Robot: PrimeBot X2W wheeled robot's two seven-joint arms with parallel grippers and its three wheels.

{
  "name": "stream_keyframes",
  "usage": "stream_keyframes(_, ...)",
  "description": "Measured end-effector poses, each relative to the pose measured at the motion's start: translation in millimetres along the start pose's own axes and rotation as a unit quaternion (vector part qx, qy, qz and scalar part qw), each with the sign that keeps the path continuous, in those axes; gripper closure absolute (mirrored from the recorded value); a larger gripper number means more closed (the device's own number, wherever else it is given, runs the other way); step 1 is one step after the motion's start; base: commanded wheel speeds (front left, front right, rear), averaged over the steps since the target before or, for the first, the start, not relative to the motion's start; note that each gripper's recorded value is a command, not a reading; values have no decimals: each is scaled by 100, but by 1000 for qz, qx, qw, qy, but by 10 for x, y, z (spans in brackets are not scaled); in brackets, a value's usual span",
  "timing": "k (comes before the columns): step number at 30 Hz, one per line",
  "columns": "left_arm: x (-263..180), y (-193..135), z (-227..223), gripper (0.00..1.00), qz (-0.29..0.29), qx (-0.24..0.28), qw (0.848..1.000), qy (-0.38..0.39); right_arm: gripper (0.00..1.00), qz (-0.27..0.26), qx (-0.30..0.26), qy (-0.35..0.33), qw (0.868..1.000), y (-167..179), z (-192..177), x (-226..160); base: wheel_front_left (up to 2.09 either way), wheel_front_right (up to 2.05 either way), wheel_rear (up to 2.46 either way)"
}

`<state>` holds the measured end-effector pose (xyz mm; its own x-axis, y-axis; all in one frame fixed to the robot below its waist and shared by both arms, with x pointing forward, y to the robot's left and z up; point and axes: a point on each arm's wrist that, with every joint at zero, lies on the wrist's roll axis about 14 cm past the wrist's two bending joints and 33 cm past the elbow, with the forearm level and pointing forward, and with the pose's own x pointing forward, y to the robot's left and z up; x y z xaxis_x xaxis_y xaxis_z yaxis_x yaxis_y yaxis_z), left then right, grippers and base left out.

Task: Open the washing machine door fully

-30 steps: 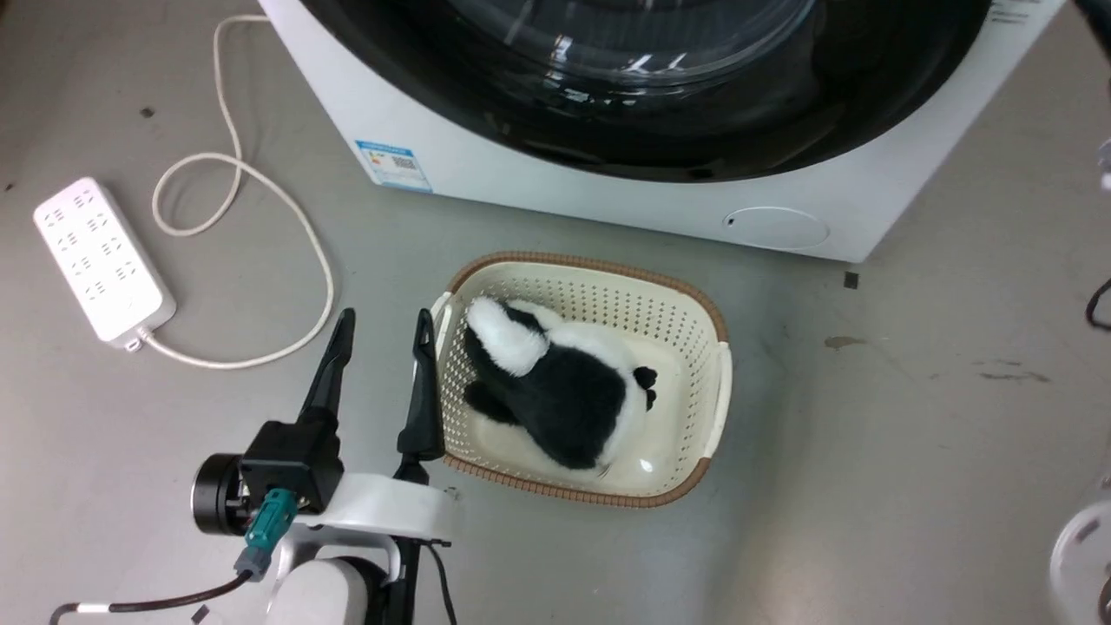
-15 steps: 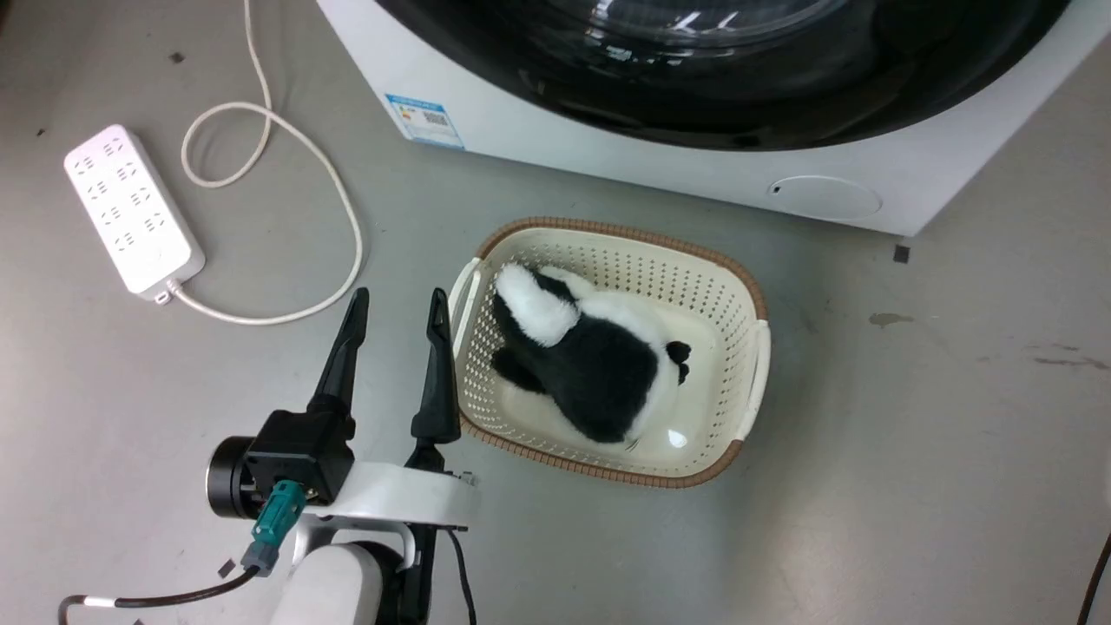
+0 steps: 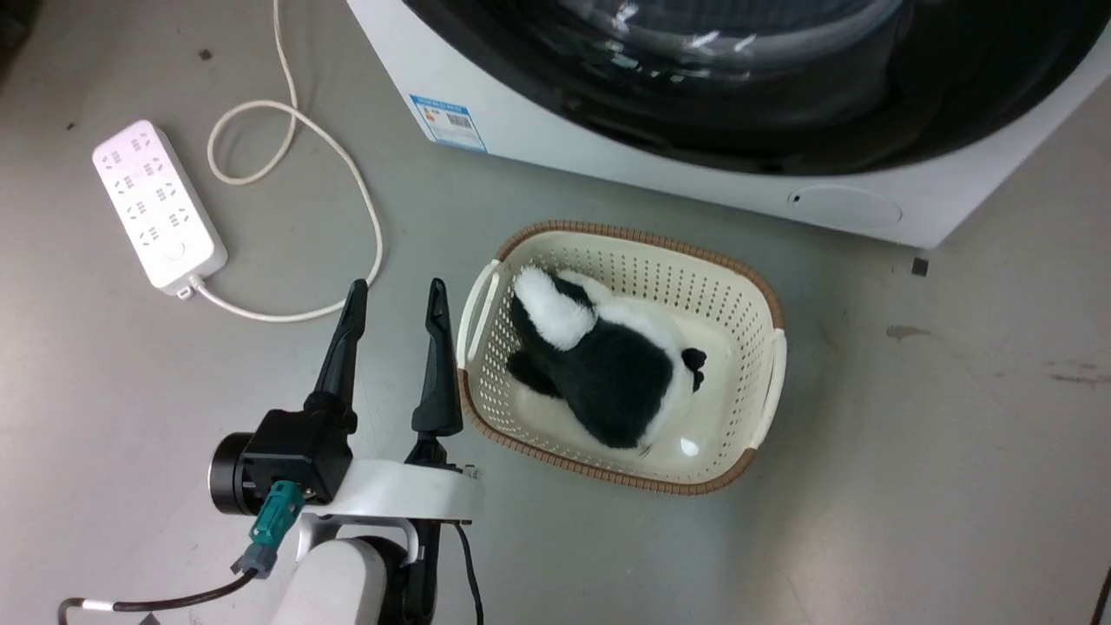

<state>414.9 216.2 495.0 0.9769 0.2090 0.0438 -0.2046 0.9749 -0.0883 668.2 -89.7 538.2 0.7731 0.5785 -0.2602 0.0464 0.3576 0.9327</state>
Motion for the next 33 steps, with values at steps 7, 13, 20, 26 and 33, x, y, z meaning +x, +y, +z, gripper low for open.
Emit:
stream_keyframes(7,-51,-13,201,0,-3,-6,1000,-28,100,-1,21,46,999,-39,-305,-172,0,0,0)
stream_keyframes(13,-196,-18,317,0,-8,-15,999,-39,100,-20,24,76,997,-206,-645,-471,0,0,0)
stream_keyframes(20,-431,-8,411,0,-13,-24,998,-48,100,10,27,107,994,-45,-926,-781,0,0,0)
stream_keyframes(26,-523,-12,499,0,-18,-28,998,-61,100,39,32,139,989,93,-1235,-854,0,0,0)
stream_keyframes(33,-628,56,527,0,-14,-29,997,-65,100,52,35,187,980,91,-1656,-894,0,0,0)
